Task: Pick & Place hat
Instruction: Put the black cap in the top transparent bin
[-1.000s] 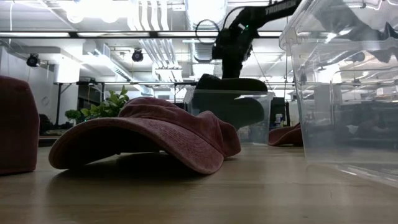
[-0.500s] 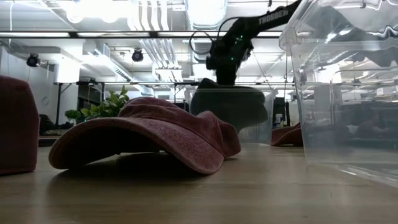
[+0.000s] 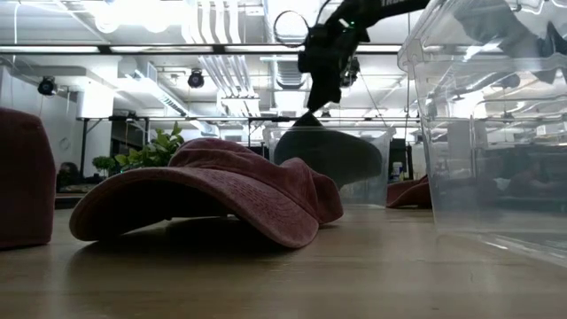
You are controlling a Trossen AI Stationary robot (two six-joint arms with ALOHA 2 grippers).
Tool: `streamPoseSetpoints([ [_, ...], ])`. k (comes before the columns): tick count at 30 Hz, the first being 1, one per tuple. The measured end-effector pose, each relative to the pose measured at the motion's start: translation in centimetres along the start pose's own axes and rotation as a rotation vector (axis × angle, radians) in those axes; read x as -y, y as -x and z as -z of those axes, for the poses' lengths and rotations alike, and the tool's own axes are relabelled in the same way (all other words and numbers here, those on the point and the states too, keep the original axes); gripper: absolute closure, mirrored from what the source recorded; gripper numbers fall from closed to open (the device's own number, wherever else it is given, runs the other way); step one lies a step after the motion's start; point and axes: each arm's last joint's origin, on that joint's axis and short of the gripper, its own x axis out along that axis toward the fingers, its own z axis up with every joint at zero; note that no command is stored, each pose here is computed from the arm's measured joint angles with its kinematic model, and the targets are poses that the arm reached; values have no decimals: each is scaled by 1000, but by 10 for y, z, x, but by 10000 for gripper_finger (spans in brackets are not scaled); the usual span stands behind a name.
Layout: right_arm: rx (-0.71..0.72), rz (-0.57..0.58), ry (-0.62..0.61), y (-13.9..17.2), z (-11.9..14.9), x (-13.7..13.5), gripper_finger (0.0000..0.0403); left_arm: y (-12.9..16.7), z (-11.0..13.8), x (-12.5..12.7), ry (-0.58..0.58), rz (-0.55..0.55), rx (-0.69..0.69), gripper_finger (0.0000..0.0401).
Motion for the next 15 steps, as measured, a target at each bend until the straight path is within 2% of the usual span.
streamPoseSetpoints([
  [4, -77, 6, -6, -13, 0, -13, 378, 0, 0, 0, -8, 0, 0, 330],
  [7, -138, 88, 13, -26, -1, -17, 392, 0, 0, 0, -13, 0, 0, 330],
  [15, -297, 44, -18, -78, 8, -5, 395, 0, 0, 0, -14, 0, 0, 330],
])
